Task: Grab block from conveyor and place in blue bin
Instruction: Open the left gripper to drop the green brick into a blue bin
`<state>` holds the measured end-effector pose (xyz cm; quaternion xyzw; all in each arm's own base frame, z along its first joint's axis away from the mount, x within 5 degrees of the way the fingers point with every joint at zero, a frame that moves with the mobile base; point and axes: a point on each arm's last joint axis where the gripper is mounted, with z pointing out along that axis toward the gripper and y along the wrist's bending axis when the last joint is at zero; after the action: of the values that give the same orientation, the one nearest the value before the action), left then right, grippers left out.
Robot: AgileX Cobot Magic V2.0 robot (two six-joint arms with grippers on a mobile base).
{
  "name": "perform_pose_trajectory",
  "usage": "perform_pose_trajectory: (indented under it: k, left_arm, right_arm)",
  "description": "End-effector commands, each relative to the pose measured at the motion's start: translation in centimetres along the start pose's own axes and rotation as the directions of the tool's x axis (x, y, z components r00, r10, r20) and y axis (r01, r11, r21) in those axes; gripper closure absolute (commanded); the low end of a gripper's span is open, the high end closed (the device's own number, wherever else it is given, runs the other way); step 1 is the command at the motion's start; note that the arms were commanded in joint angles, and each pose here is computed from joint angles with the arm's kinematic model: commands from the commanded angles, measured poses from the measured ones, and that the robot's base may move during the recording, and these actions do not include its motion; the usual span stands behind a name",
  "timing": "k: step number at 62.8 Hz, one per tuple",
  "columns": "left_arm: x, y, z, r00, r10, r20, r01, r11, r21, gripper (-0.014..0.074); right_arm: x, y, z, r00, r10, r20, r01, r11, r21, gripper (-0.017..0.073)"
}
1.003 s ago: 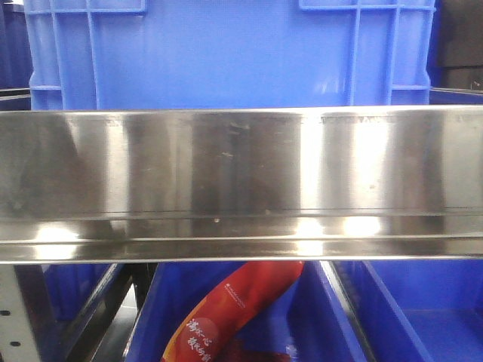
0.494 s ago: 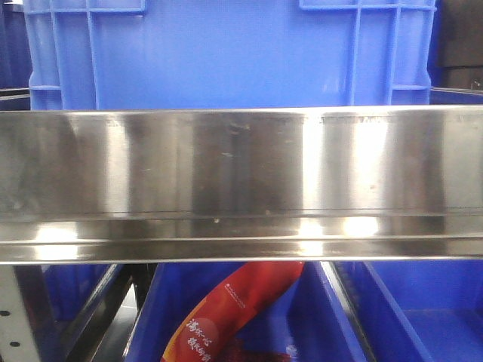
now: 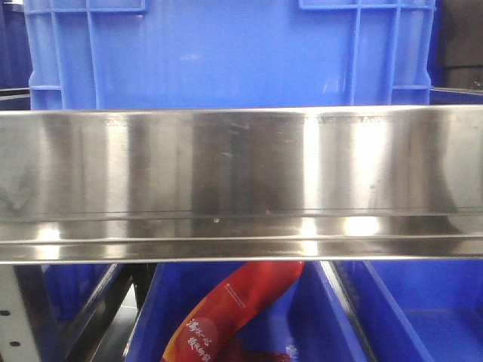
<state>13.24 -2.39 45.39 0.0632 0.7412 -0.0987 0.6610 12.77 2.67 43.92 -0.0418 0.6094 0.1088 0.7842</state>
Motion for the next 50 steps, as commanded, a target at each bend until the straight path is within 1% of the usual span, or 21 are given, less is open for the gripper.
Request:
perform_pose_trajectory:
  k: [1,8,15,22,25,29,32,34,35,38,41,50]
  left_arm:
    - [-0.6,-1.1,1.4,1.000,0.006,-0.028,-0.003,0.996,0.091,0.0705]
    - [-0.9,-2.6,3.4,0.999,0.014,-0.041,-0.007,0.983,0.181,0.0705]
    - [-1.0,-4.3,5.4,0.999,0.029,-0.031,-0.020,0.966,0.257,0.0705]
    - [-0.9,-6.0,8.2,0.998,0.061,-0.004,-0.057,0.955,0.289,0.0705]
    - [-0.8,-6.7,9.2,0.998,0.062,-0.006,-0.057,0.950,0.307,0.0705]
    - [-0.4,-7.7,11.1,0.997,0.066,-0.038,-0.050,0.943,0.328,0.0705]
    - [-0.4,-8.3,12.2,0.997,0.053,-0.056,-0.030,0.940,0.341,0.0705]
    - [-0.3,-8.7,12.9,0.997,0.025,-0.077,0.004,0.938,0.346,0.0705]
    - [-0.2,-8.9,13.4,0.996,0.000,-0.091,0.031,0.938,0.344,0.0705]
    - [0.1,-9.3,14.6,0.991,-0.048,-0.126,0.088,0.937,0.338,0.0705]
    - [0.3,-9.6,15.7,0.984,-0.086,-0.154,0.133,0.934,0.331,0.0705]
    - [1.1,-10.1,17.5,0.975,-0.106,-0.193,0.165,0.932,0.323,0.0705]
  right_arm:
    - [-0.5,0.7,1.8,1.000,-0.002,-0.026,0.001,0.999,-0.042,0.0721]
    - [-0.5,2.3,3.8,0.998,0.013,-0.068,-0.021,0.992,-0.124,0.0721]
    - [0.5,4.3,6.2,0.991,0.017,-0.132,-0.045,0.977,-0.207,0.0721]
    - [2.3,6.3,8.5,0.979,0.006,-0.202,-0.060,0.963,-0.262,0.0721]
    - [3.0,7.0,9.4,0.974,0.002,-0.228,-0.067,0.958,-0.278,0.0721]
    - [4.2,7.9,10.5,0.963,0.008,-0.269,-0.088,0.953,-0.289,0.0721]
    - [5.1,8.4,11.2,0.954,0.010,-0.298,-0.101,0.951,-0.292,0.0721]
    - [5.4,8.6,11.6,0.951,0.006,-0.309,-0.102,0.951,-0.293,0.0721]
    - [5.7,8.7,11.8,0.949,0.004,-0.315,-0.102,0.950,-0.295,0.0721]
    - [6.2,8.9,12.3,0.942,0.006,-0.335,-0.109,0.951,-0.290,0.0721]
    - [6.7,9.0,12.7,0.938,0.007,-0.348,-0.114,0.951,-0.288,0.0721]
    - [7.4,9.1,13.0,0.927,-0.002,-0.376,-0.113,0.952,-0.285,0.0721]
